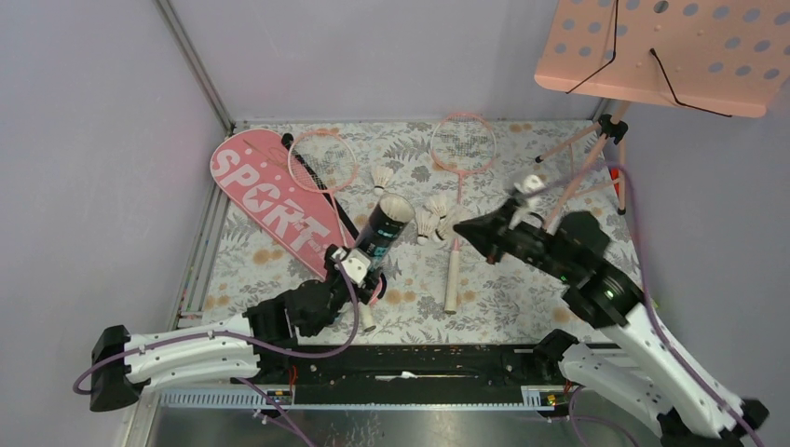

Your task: Pack up the badminton gear

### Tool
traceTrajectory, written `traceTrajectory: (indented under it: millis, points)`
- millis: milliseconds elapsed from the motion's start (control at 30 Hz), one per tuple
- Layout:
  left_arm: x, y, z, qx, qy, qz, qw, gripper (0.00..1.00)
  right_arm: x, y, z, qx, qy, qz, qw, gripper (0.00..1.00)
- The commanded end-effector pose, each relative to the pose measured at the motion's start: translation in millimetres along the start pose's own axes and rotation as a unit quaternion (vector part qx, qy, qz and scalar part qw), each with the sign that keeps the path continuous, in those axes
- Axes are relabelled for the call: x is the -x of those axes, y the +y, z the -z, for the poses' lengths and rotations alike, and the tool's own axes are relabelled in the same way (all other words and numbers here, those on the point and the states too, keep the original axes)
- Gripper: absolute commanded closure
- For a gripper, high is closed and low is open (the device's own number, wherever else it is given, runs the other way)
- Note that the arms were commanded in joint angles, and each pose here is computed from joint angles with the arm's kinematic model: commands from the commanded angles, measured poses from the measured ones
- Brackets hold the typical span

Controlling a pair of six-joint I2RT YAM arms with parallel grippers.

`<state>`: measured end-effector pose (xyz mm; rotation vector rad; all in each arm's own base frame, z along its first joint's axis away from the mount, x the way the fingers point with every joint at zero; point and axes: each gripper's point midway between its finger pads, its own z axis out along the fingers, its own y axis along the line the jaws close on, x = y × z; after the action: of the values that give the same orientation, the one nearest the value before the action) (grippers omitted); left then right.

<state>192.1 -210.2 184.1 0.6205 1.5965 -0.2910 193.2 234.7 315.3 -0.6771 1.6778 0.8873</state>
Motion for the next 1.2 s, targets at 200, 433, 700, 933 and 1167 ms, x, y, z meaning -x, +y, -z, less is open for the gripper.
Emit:
traceTrajectory:
  millis: [200, 433, 700, 933, 1167]
  points:
    - [15, -66, -2, -0.18, -0.003, -0.053, 0.982, 0.8, 82, 45, 67, 0.06, -0.187, 0.061, 0.979, 1.0]
    - [13, -71, -2, -0.193, 0.0, -0.058, 0.979, 0.8, 71, 47, 44, 0.084, -0.135, 0.039, 0.986, 1.0]
    - [13, -71, -3, -0.191, -0.007, -0.058, 0.98, 0.81, 39, 54, 14, 0.12, -0.036, -0.057, 0.99, 1.0]
    - [14, -74, 0, -0.203, -0.016, -0.057, 0.977, 0.81, 16, 61, -14, 0.159, 0.035, -0.135, 0.977, 1.0]
    - [15, -72, -1, -0.196, -0.02, -0.055, 0.979, 0.81, -16, 84, -38, 0.189, 0.111, -0.133, 0.967, 1.0]
